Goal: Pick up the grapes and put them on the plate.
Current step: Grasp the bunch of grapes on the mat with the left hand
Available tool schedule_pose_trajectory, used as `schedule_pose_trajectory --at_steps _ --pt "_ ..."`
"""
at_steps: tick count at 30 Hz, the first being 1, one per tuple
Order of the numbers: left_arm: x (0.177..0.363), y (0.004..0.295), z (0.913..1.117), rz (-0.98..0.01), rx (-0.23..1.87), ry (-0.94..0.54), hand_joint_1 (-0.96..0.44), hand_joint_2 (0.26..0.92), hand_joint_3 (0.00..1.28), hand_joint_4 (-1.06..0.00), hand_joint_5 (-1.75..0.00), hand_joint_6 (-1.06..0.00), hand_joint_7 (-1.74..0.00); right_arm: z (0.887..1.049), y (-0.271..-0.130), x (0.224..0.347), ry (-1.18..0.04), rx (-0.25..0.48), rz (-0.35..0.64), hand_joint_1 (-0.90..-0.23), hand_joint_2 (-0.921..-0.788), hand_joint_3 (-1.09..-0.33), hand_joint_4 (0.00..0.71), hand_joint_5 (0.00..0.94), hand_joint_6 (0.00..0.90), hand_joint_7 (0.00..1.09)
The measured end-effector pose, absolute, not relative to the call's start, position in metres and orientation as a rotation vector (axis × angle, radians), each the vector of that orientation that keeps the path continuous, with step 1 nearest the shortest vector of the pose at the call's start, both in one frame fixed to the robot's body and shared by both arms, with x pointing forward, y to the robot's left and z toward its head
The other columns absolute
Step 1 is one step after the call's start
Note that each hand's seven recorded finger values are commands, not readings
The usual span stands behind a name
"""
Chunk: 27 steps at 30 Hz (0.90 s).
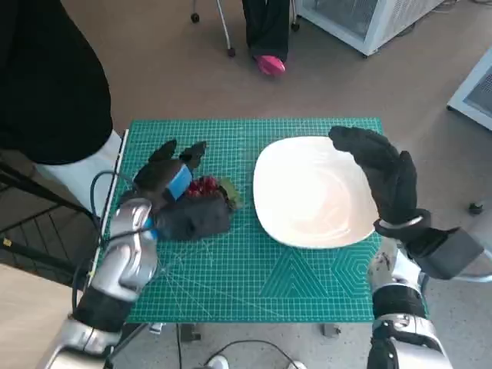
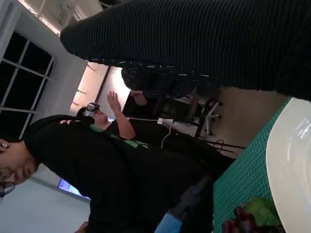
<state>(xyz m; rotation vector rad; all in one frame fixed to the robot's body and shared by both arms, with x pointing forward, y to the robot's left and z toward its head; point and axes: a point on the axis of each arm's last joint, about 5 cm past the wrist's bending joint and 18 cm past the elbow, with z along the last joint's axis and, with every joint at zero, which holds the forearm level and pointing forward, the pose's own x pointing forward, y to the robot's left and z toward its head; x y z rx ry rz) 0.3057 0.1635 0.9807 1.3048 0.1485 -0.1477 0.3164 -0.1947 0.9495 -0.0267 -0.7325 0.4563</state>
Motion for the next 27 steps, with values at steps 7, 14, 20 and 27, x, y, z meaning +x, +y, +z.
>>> schedule_pose_trajectory --at_steps 7,14,20,27 --pt "0.316 0.160 0.970 -0.172 1.344 0.219 -0.44 0.756 0.00 -0.02 0.00 -0.17 0.00 0.950 -0.195 0.317 -0.734 -0.027 0.455 -0.439 -0.921 -0.539 0.282 0.001 0.257 0.00" --pt "0.326 0.157 0.960 -0.190 1.388 0.253 -0.43 0.748 0.00 -0.03 0.00 -0.18 0.00 0.950 -0.195 0.317 -0.734 -0.026 0.454 -0.434 -0.921 -0.538 0.283 0.001 0.258 0.00" --pt "0.335 0.155 0.956 -0.204 1.405 0.273 -0.41 0.743 0.00 -0.04 0.00 -0.18 -0.01 0.950 -0.195 0.317 -0.734 -0.026 0.454 -0.444 -0.921 -0.537 0.283 0.001 0.258 0.00" --pt "0.342 0.152 0.953 -0.233 1.395 0.315 -0.39 0.741 0.00 -0.04 0.00 -0.19 -0.01 0.950 -0.195 0.317 -0.735 -0.026 0.454 -0.448 -0.921 -0.534 0.284 0.001 0.259 0.00"
